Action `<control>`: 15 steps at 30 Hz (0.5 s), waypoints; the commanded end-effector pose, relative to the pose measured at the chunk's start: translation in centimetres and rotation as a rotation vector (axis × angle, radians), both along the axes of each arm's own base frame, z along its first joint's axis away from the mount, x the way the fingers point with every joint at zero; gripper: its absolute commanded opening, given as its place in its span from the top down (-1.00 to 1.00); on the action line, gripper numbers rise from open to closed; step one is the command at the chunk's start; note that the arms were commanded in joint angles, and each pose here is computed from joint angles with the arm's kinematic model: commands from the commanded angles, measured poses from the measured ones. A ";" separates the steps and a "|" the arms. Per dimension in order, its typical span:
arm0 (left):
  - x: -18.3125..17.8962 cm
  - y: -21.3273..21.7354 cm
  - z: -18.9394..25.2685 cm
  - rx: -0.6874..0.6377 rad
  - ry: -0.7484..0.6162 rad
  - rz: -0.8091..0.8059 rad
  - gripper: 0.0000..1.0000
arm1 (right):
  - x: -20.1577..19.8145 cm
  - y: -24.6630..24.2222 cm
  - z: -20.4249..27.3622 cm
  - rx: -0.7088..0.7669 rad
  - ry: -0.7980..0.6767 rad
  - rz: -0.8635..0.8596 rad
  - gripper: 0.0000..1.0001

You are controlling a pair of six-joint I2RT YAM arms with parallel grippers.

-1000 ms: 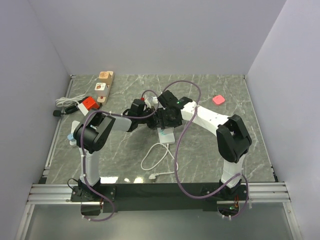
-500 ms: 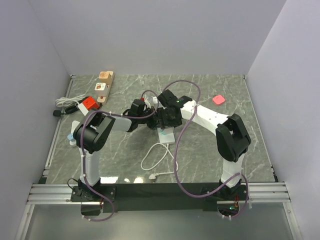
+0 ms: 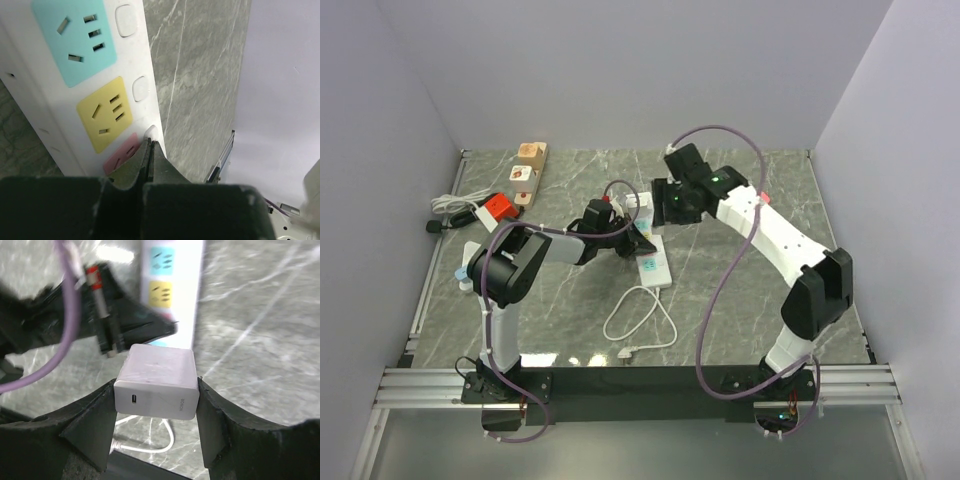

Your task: Pull the plug off the socket

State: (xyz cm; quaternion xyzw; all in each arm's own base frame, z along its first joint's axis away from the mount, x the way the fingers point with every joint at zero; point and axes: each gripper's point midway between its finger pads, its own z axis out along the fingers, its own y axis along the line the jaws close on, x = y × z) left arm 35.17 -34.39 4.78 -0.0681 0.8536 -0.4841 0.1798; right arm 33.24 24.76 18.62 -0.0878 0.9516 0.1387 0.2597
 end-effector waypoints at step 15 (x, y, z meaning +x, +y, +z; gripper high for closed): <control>-0.7 0.2 1.9 0.094 -0.038 -0.029 0.99 | 11.4 -23.0 -5.2 0.476 0.062 -0.865 1.00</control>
